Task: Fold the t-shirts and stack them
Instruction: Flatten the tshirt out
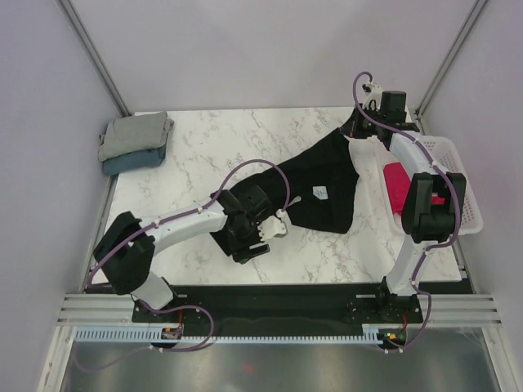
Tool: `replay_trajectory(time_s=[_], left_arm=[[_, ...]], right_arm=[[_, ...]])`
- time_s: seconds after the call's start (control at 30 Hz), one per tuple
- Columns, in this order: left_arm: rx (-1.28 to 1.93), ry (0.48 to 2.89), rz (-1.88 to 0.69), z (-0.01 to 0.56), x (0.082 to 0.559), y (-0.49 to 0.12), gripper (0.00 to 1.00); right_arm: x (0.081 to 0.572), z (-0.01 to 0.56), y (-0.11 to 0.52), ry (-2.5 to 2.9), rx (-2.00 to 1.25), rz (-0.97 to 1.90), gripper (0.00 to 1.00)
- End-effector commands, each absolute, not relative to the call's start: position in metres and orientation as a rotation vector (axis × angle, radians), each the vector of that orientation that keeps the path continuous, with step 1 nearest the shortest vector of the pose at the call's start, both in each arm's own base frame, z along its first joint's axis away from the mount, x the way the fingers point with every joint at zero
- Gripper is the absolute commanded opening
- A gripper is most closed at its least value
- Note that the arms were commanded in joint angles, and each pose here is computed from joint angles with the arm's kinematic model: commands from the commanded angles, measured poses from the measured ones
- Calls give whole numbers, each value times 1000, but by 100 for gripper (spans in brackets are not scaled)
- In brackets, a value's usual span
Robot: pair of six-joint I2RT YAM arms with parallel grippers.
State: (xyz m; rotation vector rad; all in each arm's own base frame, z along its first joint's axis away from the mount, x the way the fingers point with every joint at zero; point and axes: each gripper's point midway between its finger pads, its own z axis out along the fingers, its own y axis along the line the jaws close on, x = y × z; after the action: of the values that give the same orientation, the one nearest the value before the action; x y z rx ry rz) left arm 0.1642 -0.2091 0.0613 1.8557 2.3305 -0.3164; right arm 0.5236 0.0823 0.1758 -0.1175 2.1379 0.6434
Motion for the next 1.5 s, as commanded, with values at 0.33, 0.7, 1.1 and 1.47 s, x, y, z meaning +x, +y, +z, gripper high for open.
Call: replay_trajectory(time_s=[0.33,0.7,1.1,1.47], left_arm=[[1768,2410,-64,15,204,-226,75],[1726,2386,-18,27,211,-224,62],[1619,2225,-64,97,225,-228,22],[1607,2273,-107,96,218,-219,53]], right_arm=[[527,208,82,2049,-147,658,0],[523,204,80,2055,-138,667,0],[524,199,80,2063,-128,680,0],[522,200,80,2060,-132,678,0]])
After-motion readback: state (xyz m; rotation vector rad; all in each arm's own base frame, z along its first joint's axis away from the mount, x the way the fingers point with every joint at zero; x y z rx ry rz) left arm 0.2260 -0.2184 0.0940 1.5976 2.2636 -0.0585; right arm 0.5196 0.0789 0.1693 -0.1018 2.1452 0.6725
